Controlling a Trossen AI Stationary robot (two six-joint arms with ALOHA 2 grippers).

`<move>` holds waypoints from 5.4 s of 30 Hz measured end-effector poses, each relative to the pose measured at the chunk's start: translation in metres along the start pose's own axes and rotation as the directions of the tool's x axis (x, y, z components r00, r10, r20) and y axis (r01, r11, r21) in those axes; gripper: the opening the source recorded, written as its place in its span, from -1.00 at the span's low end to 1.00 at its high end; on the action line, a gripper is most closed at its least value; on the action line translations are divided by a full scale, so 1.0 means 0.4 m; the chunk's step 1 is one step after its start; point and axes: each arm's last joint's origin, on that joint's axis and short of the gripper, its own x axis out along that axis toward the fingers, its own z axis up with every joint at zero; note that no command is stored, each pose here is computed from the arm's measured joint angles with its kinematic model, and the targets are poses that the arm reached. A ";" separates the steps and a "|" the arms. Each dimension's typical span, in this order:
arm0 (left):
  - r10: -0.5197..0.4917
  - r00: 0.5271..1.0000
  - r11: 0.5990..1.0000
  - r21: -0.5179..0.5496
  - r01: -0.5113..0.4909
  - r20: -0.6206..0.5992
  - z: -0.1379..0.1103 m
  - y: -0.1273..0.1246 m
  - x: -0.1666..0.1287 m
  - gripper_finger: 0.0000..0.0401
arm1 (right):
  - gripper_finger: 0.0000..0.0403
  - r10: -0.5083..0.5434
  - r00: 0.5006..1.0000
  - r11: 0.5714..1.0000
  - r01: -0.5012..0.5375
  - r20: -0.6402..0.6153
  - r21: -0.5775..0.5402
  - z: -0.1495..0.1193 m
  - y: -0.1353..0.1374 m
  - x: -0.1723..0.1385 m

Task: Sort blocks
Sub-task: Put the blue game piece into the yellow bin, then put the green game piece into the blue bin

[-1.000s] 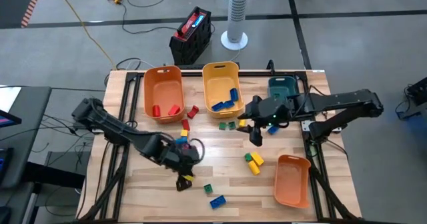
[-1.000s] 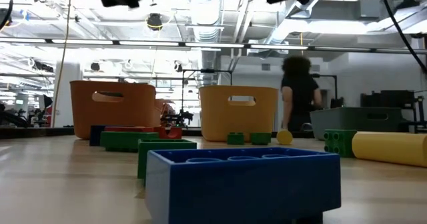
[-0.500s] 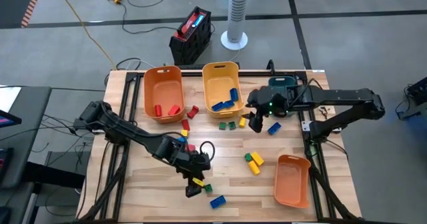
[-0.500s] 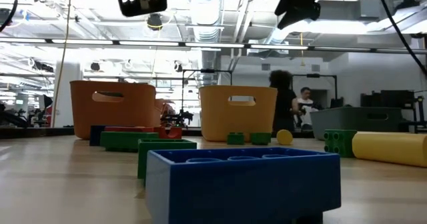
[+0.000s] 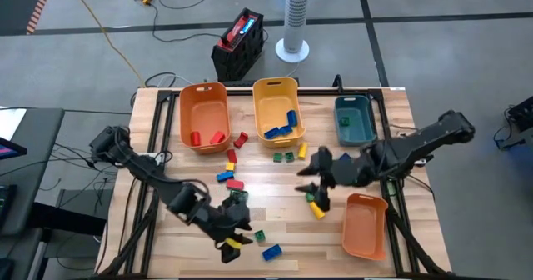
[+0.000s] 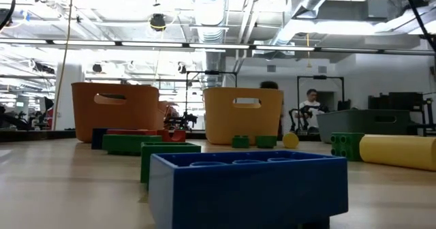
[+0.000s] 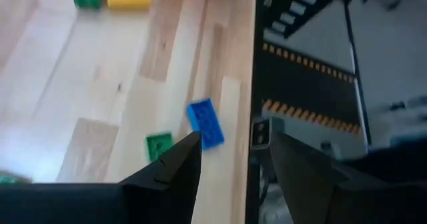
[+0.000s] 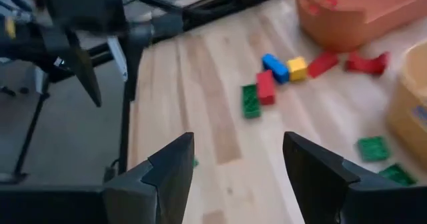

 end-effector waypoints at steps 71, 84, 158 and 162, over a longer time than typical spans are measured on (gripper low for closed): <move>0.212 0.964 0.977 -0.064 -0.204 0.159 -0.027 0.023 -0.287 -0.13 | 0.37 -0.014 0.867 0.814 -0.279 -0.499 -0.509 -0.364 0.231 0.532; 0.212 0.964 0.977 -0.057 -0.205 0.158 -0.027 0.023 -0.287 -0.13 | -0.22 0.027 0.844 0.830 -0.318 -0.536 -0.459 -0.347 0.210 0.545; 0.384 0.915 0.922 -0.107 -0.373 0.122 0.157 0.266 -0.290 -0.13 | 0.07 -0.317 0.800 0.932 0.363 -0.510 -0.010 0.189 -0.683 0.266; 0.394 0.918 0.918 -0.057 -0.392 0.046 0.142 0.273 -0.285 -0.13 | 0.07 -0.322 0.857 0.941 0.335 -0.401 -0.040 0.236 -0.611 0.189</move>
